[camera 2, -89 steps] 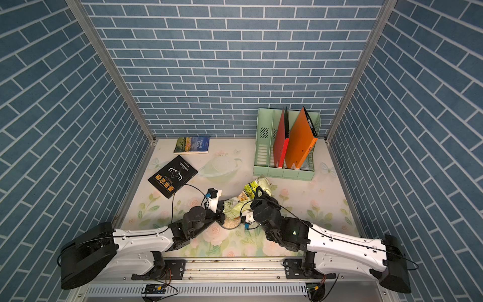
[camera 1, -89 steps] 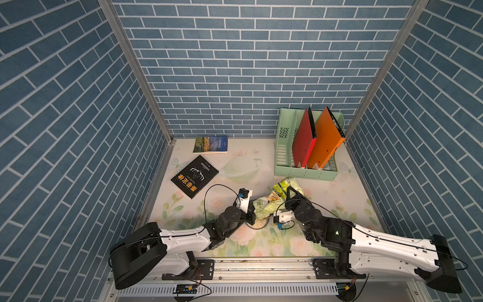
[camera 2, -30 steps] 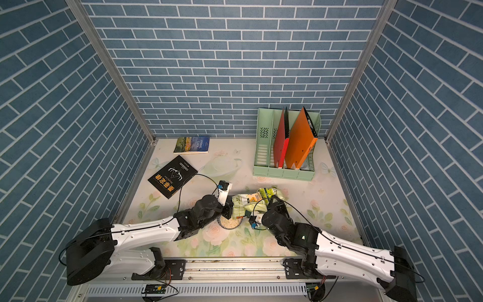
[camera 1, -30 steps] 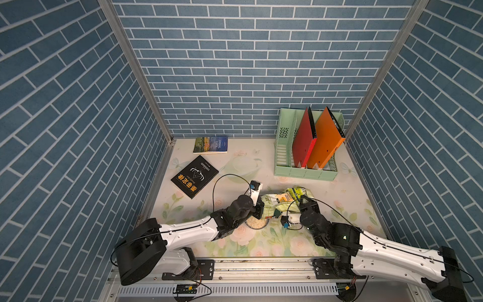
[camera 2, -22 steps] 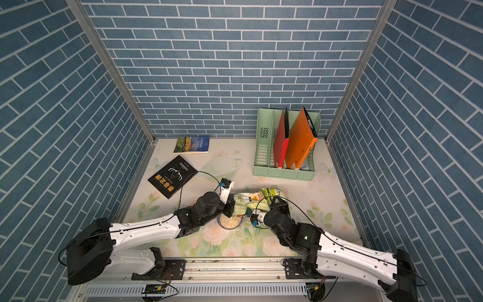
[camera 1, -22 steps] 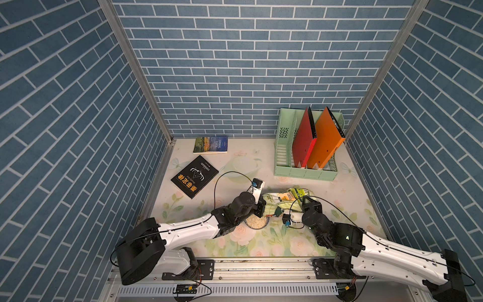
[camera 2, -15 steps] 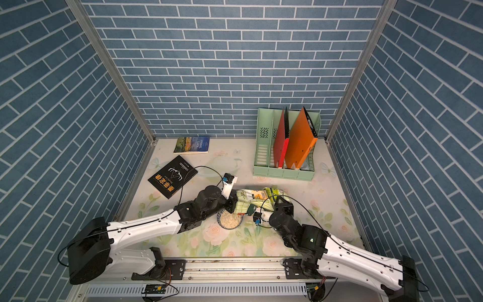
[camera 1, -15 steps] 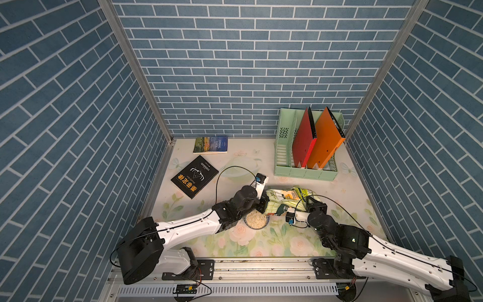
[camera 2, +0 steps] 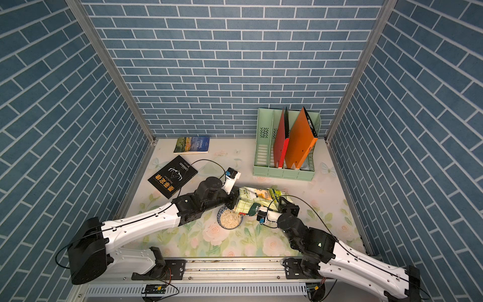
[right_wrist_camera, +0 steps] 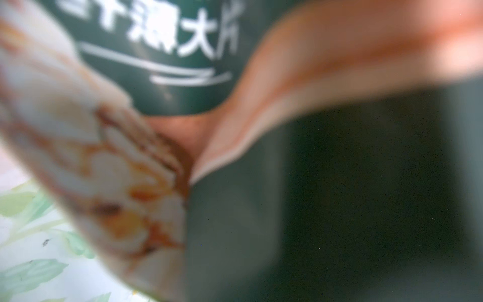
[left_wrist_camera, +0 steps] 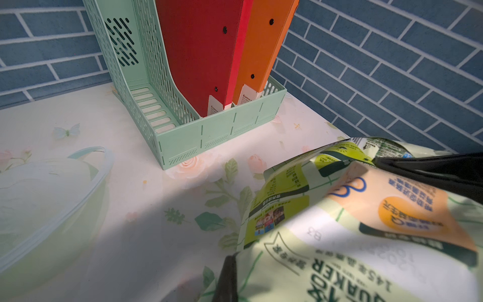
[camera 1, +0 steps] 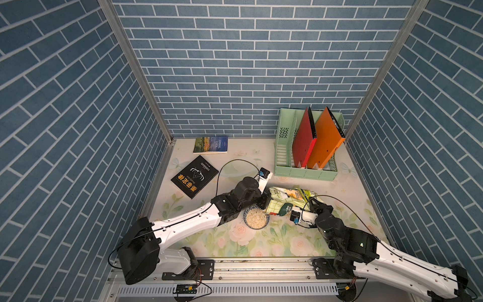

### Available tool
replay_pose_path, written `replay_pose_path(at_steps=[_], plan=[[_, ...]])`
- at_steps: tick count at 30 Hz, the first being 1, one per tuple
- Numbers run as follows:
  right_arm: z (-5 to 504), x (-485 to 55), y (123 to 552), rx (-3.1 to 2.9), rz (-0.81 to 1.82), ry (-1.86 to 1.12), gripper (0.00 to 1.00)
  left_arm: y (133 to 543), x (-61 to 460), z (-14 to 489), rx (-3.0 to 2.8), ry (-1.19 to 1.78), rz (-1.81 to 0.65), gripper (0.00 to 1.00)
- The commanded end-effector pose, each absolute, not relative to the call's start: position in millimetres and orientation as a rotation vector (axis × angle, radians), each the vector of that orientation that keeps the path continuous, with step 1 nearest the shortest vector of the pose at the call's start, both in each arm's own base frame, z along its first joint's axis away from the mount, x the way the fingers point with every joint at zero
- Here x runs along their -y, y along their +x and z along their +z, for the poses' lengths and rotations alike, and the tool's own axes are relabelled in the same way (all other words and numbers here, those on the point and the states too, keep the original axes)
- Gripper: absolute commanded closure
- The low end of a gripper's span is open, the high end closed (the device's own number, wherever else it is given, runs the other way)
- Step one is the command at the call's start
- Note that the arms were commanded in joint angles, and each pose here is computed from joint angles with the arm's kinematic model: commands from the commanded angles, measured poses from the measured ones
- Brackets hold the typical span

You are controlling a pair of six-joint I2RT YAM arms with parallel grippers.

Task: Pour the oats into the breakfast bowl
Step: Pour the oats into the bowl.

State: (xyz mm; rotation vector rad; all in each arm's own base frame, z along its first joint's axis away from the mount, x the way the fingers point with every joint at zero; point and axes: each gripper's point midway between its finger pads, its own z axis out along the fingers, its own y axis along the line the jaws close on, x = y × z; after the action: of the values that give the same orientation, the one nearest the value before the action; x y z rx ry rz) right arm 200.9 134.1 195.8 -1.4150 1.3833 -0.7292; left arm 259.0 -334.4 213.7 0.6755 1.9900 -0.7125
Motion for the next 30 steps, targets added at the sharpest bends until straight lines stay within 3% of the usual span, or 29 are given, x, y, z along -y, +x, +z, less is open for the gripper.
replay_pose_path(at_steps=[1, 16, 30], plan=[[216.8, -128.3, 206.1, -1.464, -0.638, -1.193, 1.0, 294.6, 298.6, 244.4, -1.974, 0.496, -0.595, 1.0], [219.6, -129.7, 224.4, -1.585, -0.476, -1.028, 1.0, 316.1, 290.0, 280.8, -1.975, 0.477, -0.551, 1.0], [258.5, -147.2, 242.3, -1.541, -0.262, -0.854, 1.0, 346.7, 275.2, 341.2, -1.905, 0.448, -0.463, 1.0]])
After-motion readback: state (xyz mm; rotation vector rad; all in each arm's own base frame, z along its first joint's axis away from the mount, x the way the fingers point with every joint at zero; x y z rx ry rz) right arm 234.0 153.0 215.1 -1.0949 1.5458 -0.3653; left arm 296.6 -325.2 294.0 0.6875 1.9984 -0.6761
